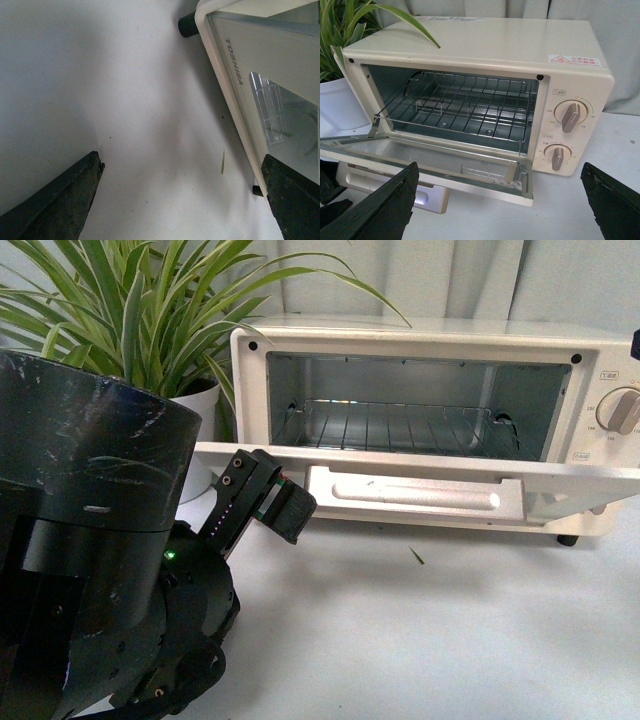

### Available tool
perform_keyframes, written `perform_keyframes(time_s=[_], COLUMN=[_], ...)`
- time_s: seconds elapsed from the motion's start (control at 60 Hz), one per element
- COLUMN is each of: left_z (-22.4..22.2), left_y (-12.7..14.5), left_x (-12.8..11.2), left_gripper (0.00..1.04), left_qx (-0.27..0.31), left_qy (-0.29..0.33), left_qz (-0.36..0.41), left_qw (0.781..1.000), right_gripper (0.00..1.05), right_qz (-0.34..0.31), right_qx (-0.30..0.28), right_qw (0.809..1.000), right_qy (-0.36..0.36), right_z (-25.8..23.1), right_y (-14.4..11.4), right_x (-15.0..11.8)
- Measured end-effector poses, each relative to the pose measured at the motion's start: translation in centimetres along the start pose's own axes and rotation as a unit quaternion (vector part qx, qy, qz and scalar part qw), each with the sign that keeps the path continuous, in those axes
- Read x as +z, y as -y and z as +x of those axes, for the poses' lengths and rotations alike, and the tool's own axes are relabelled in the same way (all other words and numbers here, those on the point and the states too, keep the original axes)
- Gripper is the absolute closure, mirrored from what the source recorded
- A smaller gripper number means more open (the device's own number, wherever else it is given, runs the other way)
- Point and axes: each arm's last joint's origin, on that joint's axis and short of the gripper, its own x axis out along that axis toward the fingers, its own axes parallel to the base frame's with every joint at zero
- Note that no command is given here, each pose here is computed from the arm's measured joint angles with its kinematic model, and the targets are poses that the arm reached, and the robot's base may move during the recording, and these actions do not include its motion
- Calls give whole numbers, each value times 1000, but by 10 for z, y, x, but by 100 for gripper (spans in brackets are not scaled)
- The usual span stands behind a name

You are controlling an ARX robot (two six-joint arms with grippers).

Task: Open oven

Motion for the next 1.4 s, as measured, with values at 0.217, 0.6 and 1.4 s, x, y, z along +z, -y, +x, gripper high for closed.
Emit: perform_keyframes(time_s=[0.217,0.6,1.4], left_z=[-5,-11,-17], left_y=[-5,-10,-11], left_x=[2,1,-13], left_gripper=[7,7,7], left_qx=[15,74,129], left_qy=[8,46,65], left_qz=[25,164,409], left_qw=[1000,983,901], right_gripper=[9,9,9], right_qz=[2,7,8], right_qx=[-3,-5,0], right_qw=[1000,1000,1000], right_qy=[4,-1,-10], right_z=[-3,-4,-4], right_y=[4,9,11], right_x=[0,-4,-8])
